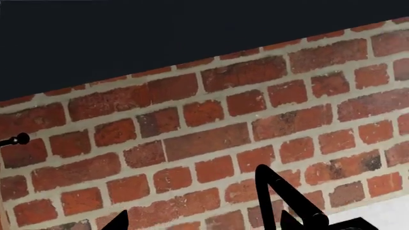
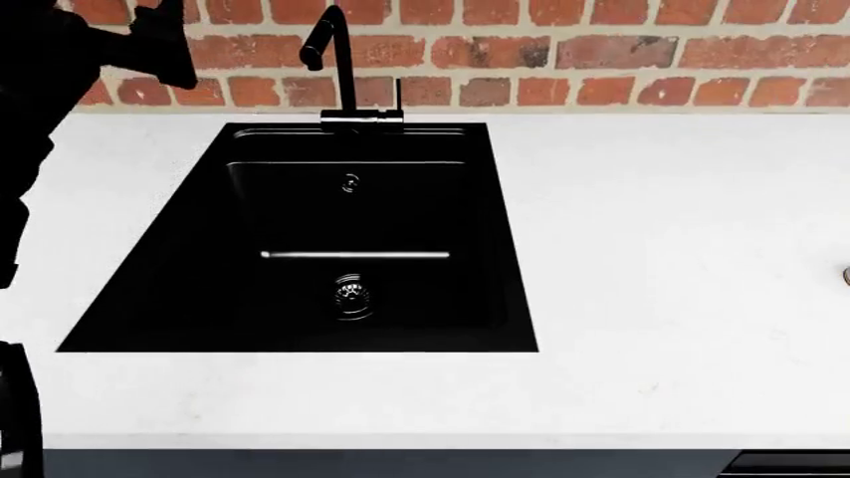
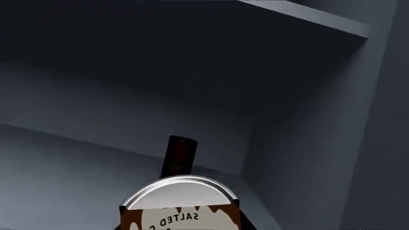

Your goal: Pick the cans from the counter and place them in their designated side in the cabinet.

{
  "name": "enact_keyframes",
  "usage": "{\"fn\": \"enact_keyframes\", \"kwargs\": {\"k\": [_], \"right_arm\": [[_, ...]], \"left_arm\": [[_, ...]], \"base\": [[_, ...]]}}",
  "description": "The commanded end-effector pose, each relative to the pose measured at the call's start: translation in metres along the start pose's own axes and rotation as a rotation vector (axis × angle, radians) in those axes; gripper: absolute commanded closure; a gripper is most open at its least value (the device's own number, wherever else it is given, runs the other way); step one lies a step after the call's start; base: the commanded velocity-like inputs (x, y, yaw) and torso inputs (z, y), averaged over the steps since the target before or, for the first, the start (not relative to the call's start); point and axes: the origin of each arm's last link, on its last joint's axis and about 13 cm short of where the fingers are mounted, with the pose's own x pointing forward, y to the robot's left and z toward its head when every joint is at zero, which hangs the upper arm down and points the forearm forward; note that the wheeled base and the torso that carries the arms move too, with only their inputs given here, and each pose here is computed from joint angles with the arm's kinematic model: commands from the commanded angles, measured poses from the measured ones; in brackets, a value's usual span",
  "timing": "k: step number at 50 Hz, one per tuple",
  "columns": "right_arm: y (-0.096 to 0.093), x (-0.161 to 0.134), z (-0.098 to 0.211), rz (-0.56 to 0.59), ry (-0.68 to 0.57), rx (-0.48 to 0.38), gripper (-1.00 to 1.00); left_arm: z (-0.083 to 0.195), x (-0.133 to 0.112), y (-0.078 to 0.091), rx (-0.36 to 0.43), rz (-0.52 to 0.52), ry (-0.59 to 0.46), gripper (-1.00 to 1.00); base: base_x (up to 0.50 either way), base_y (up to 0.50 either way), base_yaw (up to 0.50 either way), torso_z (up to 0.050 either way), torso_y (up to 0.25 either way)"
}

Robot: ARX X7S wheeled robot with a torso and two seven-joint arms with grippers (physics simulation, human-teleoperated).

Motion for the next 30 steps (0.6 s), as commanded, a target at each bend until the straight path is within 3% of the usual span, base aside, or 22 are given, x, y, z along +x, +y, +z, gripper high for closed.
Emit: {"fn": "enact_keyframes", "kwargs": {"k": [1,13,23,30], "right_arm": [[-0.001,-0.001,0.006,0.023,0.023,-0.081,1.00],[-0.001,0.001,0.005,-0.030,0.003,-0.082,1.00],[0.000,-0.002,0.012,-0.047,-0.089,0.074,1.00],[0.003,-0.003,0.014,-0.039,-0.101,0.094,1.00]], "left_arm": [[0.007,-0.002,0.039,0.044,-0.096,0.116,-1.00],[0.016,0.007,0.062,0.076,-0.022,0.144,-1.00],[0.019,0.010,0.070,0.068,0.024,0.144,-1.00],[0.019,0.011,0.070,0.065,0.028,0.146,-1.00]], "base": [[0.00,0.00,0.00,0.000,0.000],[0.00,0.00,0.00,0.000,0.000],[0.00,0.00,0.00,0.000,0.000],[0.00,0.00,0.00,0.000,0.000]]}}
